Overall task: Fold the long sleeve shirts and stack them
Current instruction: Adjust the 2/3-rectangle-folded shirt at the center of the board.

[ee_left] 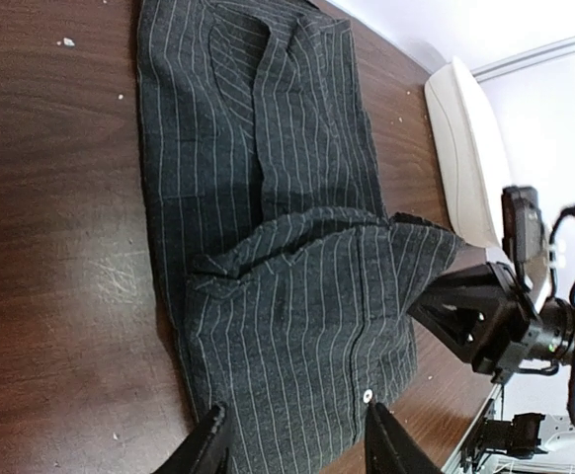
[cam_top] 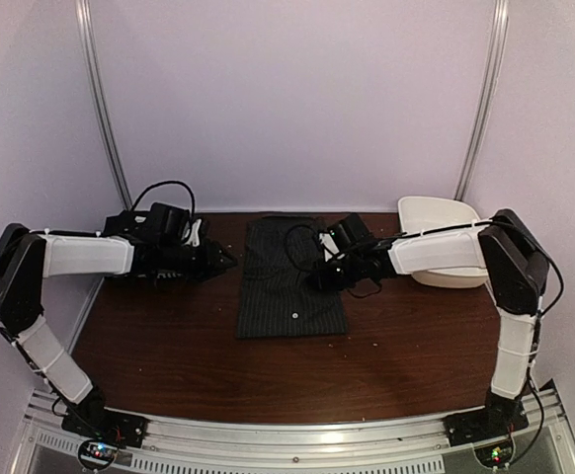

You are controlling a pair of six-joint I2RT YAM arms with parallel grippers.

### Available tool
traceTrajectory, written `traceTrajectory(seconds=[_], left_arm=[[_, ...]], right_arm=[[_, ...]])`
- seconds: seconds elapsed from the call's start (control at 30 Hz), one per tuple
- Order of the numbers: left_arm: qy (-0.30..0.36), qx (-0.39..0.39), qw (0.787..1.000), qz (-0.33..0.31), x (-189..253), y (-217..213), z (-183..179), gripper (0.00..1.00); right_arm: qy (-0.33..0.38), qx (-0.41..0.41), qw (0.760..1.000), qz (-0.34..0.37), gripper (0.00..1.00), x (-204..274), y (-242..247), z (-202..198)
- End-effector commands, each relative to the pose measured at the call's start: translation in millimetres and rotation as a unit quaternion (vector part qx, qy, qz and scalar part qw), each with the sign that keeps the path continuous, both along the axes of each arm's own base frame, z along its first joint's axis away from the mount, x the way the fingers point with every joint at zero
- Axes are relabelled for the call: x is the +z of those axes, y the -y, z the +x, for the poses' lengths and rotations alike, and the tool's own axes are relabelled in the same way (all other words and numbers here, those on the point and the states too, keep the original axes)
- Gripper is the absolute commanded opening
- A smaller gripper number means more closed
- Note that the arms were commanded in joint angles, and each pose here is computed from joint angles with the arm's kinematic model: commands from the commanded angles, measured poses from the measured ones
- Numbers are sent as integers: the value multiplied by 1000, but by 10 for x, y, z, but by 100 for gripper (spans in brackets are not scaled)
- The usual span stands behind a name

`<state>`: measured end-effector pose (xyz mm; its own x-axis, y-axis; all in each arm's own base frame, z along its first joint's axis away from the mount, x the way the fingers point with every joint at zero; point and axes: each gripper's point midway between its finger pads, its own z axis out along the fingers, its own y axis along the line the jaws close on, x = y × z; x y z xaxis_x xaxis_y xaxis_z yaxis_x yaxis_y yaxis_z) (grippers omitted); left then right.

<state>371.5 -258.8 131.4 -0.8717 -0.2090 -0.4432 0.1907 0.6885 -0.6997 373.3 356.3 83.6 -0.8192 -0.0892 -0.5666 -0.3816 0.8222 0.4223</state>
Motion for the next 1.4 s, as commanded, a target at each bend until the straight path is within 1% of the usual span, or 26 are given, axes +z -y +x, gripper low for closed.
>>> traceTrajectory(seconds=[0.0, 0.07, 0.17, 0.37, 0.5, 0.6, 0.73, 0.9, 1.1, 1.2, 1.37], left_arm=[[6, -12, 1000, -6, 16, 55, -146, 46], [2, -16, 1000, -5, -20, 81, -196, 46], [-2, -22, 1000, -5, -52, 122, -243, 46], [-7, -28, 1000, -5, -88, 161, -274, 45], [-15, -31, 999, -5, -149, 179, -285, 45], [-17, -34, 999, -6, -168, 195, -287, 45], [-17, -37, 999, -7, -178, 220, -278, 45], [-14, -37, 999, -9, -154, 232, -272, 45], [-17, -37, 999, -9, -176, 225, -289, 45], [-16, -39, 999, -10, -163, 232, -290, 45], [-15, -40, 999, -12, -148, 238, -289, 45]], right_arm=[[9, -16, 1000, -20, 17, -66, 38, 324], [-1, -23, 999, -25, 19, -200, 67, 456], [-2, -31, 999, -40, 27, -284, 91, 613], [-15, -36, 997, -64, 44, -425, 154, 647], [-23, -44, 994, -99, 47, -555, 294, 602], [-18, -50, 993, -102, 47, -483, 372, 569], [10, -43, 997, -64, 47, -53, 311, 555], [27, -20, 999, -12, 51, 359, 180, 432], [7, 21, 998, 53, 60, 432, -38, 113], [-17, 43, 994, 99, 61, 391, -176, 3], [-44, 60, 988, 137, 61, 310, -328, -95]])
